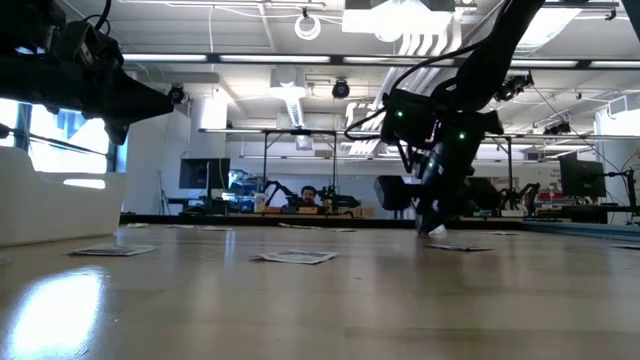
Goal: Pick & Place First Aid Supplies
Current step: Put the green bandage pack into the black bin
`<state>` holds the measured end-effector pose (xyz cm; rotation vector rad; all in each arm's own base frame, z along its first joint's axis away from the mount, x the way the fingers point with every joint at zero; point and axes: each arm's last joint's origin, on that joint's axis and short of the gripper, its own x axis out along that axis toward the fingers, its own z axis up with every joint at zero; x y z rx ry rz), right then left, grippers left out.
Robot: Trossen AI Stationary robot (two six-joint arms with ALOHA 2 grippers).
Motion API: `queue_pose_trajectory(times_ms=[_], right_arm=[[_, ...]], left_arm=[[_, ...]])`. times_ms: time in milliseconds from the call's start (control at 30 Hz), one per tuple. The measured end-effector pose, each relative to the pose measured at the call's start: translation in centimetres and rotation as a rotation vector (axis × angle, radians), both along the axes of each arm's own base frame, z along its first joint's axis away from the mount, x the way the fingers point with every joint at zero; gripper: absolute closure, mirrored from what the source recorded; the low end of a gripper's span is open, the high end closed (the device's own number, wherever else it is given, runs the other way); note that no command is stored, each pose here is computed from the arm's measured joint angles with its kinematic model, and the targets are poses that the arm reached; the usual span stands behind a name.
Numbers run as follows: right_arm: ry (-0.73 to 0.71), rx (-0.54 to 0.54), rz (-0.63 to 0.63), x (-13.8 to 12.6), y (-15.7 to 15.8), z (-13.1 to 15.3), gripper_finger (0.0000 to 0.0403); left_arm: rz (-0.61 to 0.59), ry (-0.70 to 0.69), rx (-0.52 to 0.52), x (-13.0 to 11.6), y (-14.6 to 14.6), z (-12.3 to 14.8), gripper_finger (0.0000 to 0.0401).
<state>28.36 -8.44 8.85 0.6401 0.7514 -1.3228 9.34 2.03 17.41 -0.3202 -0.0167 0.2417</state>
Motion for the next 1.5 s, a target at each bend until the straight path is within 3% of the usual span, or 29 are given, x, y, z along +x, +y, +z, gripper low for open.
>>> queue_pose_trajectory(times_ms=[133, 267, 400, 600, 900, 1267, 1367, 1500], right_arm=[[0.014, -0.021, 0.016, 0.1, 0.6, -0.1, 0.0399], [-0.008, -0.049, 0.015, 0.1, 1.7, 0.4, 0.0398], [-0.039, 0.010, 0.101, 0.0, 2.9, 2.3, 0.0402], [-0.139, -0.030, 0.186, -0.2, 4.7, 6.0, 0.0402], [-0.187, -0.008, 0.286, -1.2, 7.4, 8.7, 0.0402], [0.059, 0.134, 0.450, -3.1, 9.7, 7.7, 0.0403], [0.023, 0.143, 0.463, -3.1, 10.3, 7.0, 0.0403], [-0.131, 0.152, 0.409, -2.9, 10.6, 5.0, 0.0403]], left_arm=[[0.000, 0.000, 0.000, 0.0, 0.0, 0.0, 0.0341], [0.000, 0.000, 0.000, 0.0, 0.0, 0.0, 0.0341], [-0.001, 0.000, 0.000, 0.0, 0.0, 0.0, 0.0341], [0.000, 0.000, 0.000, 0.0, 0.0, 0.0, 0.0341], [-0.001, 0.000, 0.000, 0.0, 0.0, 0.0, 0.0341], [0.000, 0.000, 0.000, 0.0, 0.0, 0.0, 0.0341], [0.000, 0.000, 0.000, 0.0, 0.0, 0.0, 0.0341], [0.000, 0.000, 0.000, 0.0, 0.0, 0.0, 0.0341]])
